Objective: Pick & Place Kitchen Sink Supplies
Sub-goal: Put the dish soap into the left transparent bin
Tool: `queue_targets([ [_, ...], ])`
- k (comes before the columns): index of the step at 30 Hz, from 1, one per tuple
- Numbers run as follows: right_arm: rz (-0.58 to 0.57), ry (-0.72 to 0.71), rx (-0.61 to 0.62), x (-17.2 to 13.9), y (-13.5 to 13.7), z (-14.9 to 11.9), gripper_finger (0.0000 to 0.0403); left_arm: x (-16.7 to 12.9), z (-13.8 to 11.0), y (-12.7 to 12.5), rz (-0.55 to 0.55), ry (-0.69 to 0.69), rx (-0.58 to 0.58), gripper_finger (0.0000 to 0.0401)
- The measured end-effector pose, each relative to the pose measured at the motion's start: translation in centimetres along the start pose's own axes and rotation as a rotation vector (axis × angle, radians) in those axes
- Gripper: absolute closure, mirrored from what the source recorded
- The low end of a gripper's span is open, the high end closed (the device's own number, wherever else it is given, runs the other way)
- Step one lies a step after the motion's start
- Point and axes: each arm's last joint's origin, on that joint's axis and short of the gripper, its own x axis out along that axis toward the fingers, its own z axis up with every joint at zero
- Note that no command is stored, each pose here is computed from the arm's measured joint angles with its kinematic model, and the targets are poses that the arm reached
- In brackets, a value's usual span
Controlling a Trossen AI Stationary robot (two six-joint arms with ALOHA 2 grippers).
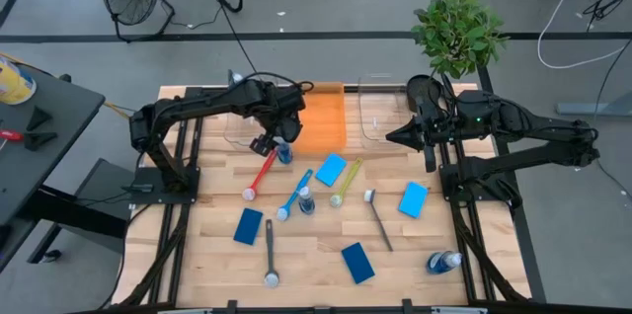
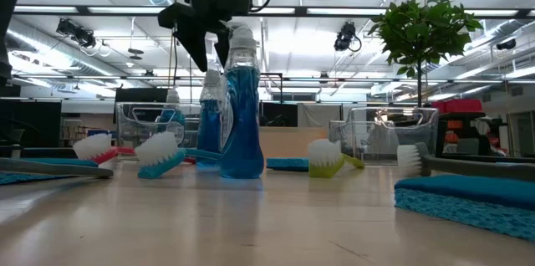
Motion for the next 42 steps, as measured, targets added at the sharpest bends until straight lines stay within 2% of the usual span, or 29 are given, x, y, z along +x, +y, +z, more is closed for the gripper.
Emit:
queue_targets([
  [10,-0.002,-0.001,0.000,0.0,0.0,0.0,0.0392,0.0,-0.2,0.2,-0.025,-0.030,-0.016,0.0103],
  [15,-0.002,-0.001,0.000,0.0,0.0,0.0,0.0392,0.9,-0.2,0.2,-0.061,0.001,-0.023,0.0103],
  [29,-0.002,-0.001,-0.006,0.0,0.0,0.0,0.0392,2.0,0.0,0.5,-0.057,0.026,-0.044,0.0104],
  [42,-0.001,-0.001,-0.007,0.0,0.0,0.0,0.0392,2.1,0.0,0.4,-0.070,0.038,-0.064,0.0177],
])
